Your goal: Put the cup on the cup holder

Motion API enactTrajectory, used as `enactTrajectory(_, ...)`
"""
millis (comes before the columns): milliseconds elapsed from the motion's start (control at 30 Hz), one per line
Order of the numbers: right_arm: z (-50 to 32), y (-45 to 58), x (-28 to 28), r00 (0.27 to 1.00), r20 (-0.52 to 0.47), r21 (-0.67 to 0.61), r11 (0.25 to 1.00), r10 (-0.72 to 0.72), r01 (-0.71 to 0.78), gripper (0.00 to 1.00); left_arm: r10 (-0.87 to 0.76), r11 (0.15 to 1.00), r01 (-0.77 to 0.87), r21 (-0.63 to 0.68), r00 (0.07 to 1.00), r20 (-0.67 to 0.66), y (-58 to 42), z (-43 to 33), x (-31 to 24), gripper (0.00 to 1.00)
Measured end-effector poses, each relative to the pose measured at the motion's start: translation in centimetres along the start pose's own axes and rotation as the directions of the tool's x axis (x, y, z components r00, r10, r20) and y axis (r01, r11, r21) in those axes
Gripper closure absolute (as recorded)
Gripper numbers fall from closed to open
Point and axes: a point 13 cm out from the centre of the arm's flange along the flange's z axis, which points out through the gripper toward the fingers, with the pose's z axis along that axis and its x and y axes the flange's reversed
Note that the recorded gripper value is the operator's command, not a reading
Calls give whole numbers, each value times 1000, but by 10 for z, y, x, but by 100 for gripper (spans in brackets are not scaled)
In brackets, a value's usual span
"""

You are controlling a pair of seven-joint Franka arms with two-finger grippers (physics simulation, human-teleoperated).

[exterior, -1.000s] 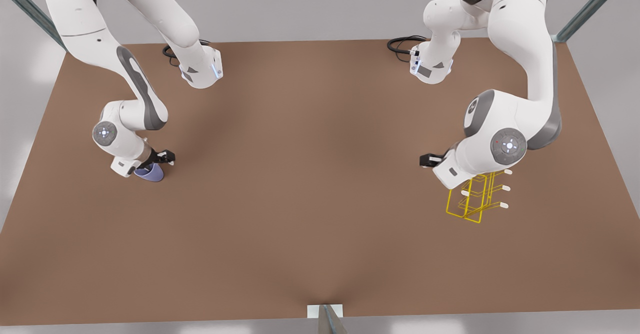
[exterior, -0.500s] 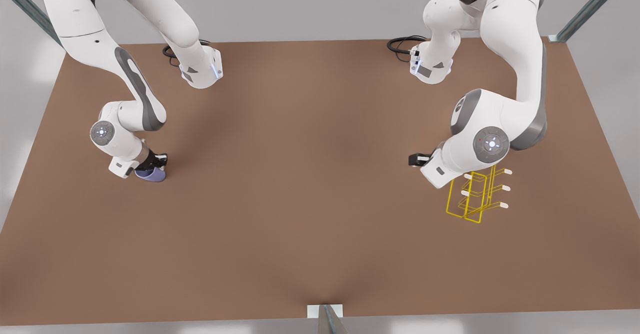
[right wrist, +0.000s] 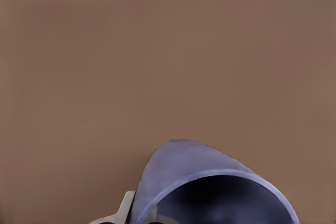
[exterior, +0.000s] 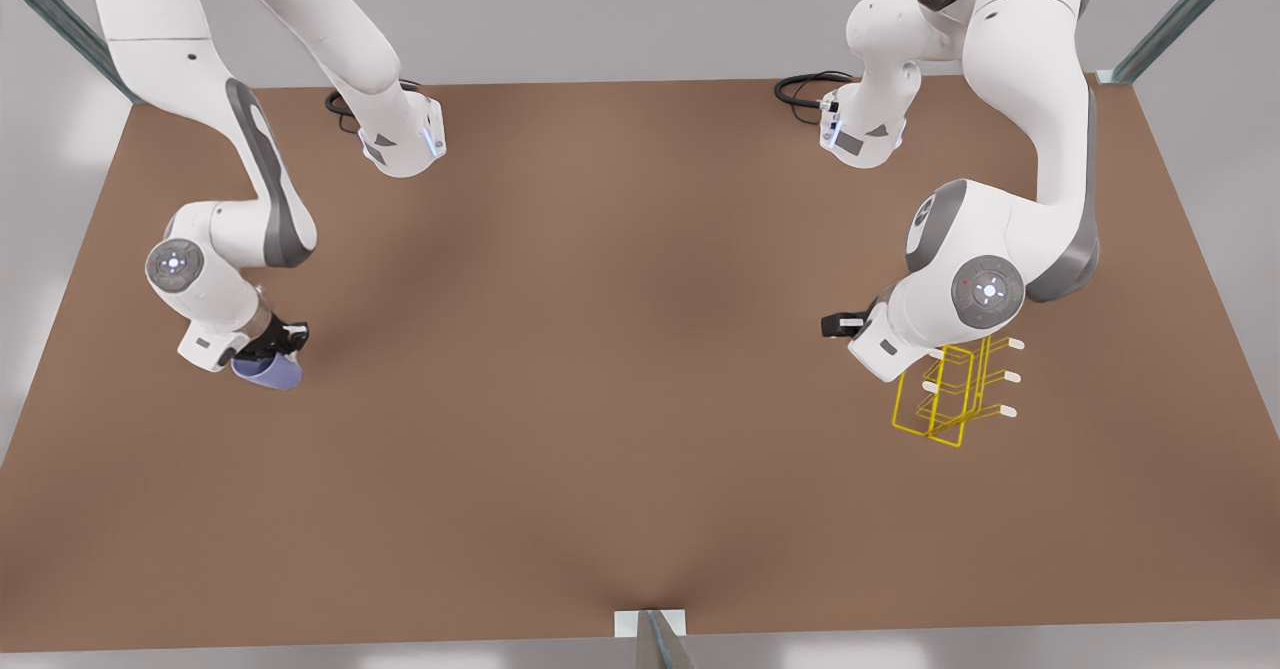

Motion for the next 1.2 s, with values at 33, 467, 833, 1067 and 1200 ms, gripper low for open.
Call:
enactTrajectory(33,-8,16,-15,1000,6,-11,1000,-18,18,79,-4,1000,4,0,1000,0,0,0,0,0)
enactTrajectory(467,-18,297,-117,997,-37,-233,970,-74,64,79,-37,999,37,-1,999,-1,-1,1,0,0)
enactTrajectory(833,-40,443,-173,994,-31,-392,913,106,-110,79,-79,997,79,-4,997,-4,-4,4,0,0)
enactTrajectory(1067,-13,493,-178,955,-194,-633,715,222,-295,79,-288,949,281,140,957,30,-72,12,-52,0)
enactTrajectory(1200,-12,505,-212,934,-222,-717,602,281,-352,79,-509,846,496,197,860,19,-70,10,-73,0)
